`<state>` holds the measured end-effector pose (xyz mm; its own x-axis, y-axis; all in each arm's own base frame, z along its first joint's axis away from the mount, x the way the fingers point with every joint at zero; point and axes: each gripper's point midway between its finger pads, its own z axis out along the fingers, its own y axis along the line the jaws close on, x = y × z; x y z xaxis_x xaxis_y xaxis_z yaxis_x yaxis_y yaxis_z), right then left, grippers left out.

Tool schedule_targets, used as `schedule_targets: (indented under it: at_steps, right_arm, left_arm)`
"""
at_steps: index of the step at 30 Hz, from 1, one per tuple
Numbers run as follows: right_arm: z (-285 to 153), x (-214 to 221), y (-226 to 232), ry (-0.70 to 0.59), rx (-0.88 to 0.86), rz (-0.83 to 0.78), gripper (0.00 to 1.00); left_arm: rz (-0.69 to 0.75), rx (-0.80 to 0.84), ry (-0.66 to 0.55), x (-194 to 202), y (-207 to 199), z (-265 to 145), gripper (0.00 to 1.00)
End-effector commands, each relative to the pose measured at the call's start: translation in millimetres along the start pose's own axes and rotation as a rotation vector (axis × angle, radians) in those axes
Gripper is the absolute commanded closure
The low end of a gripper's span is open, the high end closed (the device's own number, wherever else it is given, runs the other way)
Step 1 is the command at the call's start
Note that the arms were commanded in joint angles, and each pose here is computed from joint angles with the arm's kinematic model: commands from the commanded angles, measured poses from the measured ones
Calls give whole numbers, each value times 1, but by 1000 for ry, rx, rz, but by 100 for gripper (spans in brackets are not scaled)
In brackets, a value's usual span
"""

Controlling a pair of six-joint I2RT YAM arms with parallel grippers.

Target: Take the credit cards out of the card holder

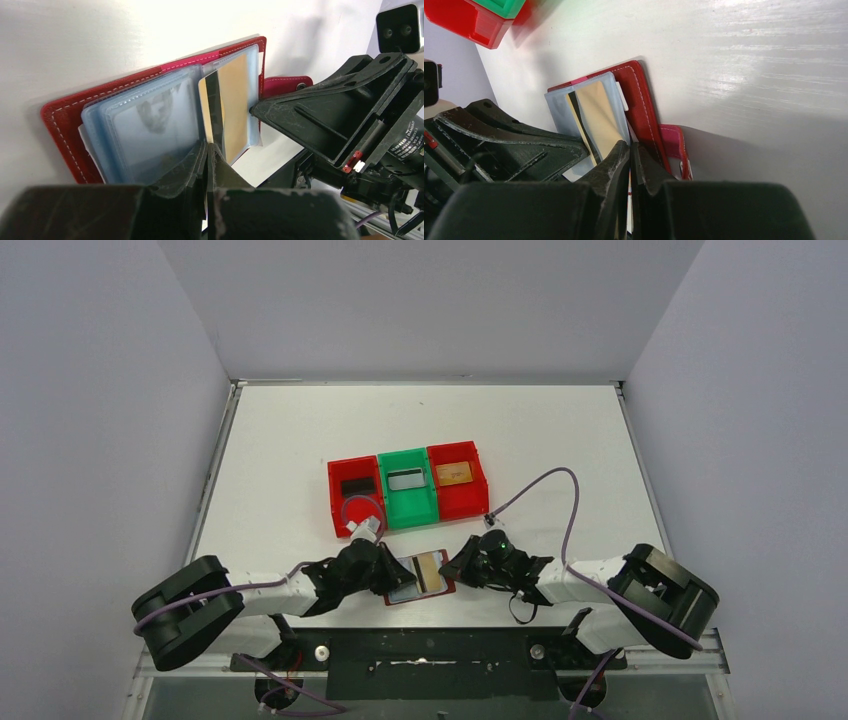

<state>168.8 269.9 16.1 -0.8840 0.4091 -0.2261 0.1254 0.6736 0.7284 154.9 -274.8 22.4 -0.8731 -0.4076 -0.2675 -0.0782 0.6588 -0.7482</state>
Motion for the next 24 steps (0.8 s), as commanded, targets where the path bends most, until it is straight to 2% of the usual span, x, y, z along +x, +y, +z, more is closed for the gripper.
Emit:
schedule_targets:
  at_steps: [1, 12, 17, 20, 24]
  right_arm:
    - [-4, 8, -37, 13, 131, -27, 100]
    - [-4, 9, -39, 13, 127, -22, 100]
    - [1, 16, -36, 46, 92, -22, 100]
    - [2, 20, -35, 64, 79, -19, 100]
    - [2, 20, -34, 63, 79, -21, 100]
  left_arm:
    - [63, -20, 23, 3, 0, -3, 100]
    - [83, -19, 32, 1, -7, -4, 100]
    - [58, 55, 9, -3, -22, -2, 100]
    - [48, 37, 8, -3, -20, 2, 92]
    - [-24, -17, -8, -4, -6, 3, 76]
